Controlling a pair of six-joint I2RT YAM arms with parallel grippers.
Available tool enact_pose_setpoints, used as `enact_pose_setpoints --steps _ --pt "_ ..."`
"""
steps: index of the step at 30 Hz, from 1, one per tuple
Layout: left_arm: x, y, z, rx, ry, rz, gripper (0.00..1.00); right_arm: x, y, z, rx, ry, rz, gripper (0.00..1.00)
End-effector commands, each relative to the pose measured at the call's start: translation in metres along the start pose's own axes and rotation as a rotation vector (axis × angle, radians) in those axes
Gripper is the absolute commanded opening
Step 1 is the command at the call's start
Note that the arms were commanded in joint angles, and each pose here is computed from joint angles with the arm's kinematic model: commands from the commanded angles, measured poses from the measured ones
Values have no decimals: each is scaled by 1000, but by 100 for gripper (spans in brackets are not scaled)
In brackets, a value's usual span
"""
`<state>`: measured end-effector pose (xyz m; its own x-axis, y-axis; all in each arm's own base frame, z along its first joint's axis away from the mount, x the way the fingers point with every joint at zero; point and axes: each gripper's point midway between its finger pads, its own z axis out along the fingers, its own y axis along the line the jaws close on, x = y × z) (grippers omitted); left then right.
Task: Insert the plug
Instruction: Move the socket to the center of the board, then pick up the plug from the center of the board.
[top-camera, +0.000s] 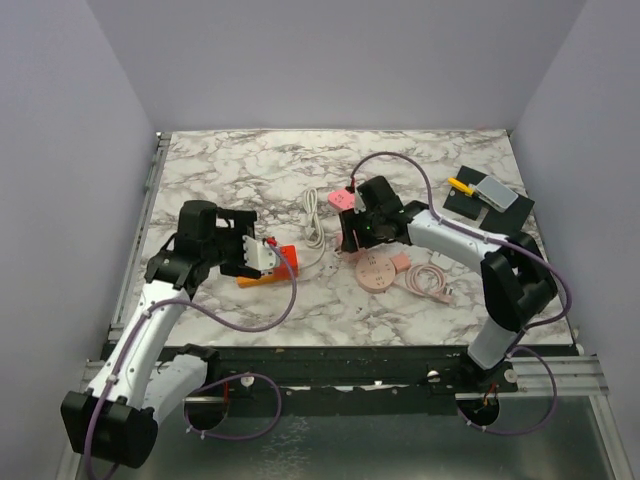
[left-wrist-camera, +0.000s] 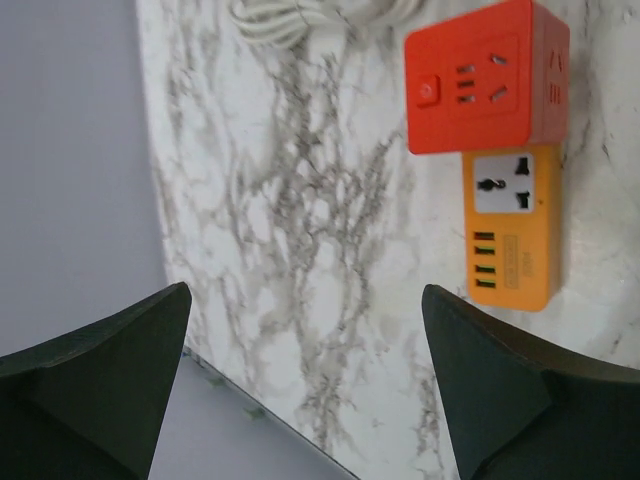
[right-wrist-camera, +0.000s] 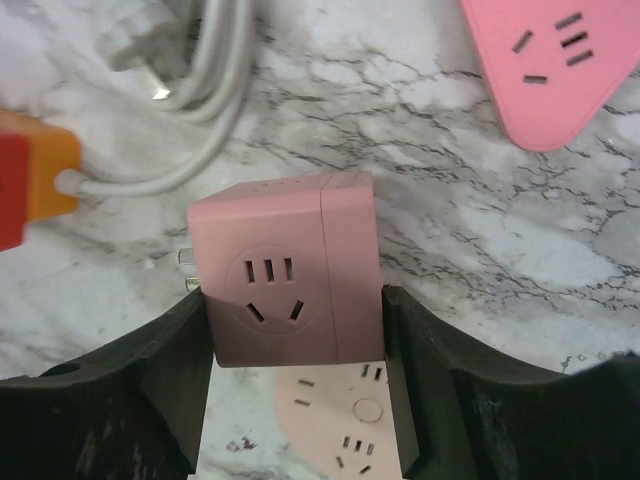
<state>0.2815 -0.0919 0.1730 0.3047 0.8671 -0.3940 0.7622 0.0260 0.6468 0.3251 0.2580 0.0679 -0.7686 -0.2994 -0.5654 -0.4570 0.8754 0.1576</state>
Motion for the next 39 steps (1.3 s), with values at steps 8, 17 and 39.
enact_pose_setpoints --steps 8,17,39 --pt "-90 25 -46 -183 -362 486 99 -69 111 -120 -572 -164 -91 29" --pt "-128 31 -68 -288 -515 677 99 -68 165 -161 -788 -118 -193 30" --pt "-148 1 -77 -333 -644 842 99 -78 197 -157 -755 -129 -267 28"
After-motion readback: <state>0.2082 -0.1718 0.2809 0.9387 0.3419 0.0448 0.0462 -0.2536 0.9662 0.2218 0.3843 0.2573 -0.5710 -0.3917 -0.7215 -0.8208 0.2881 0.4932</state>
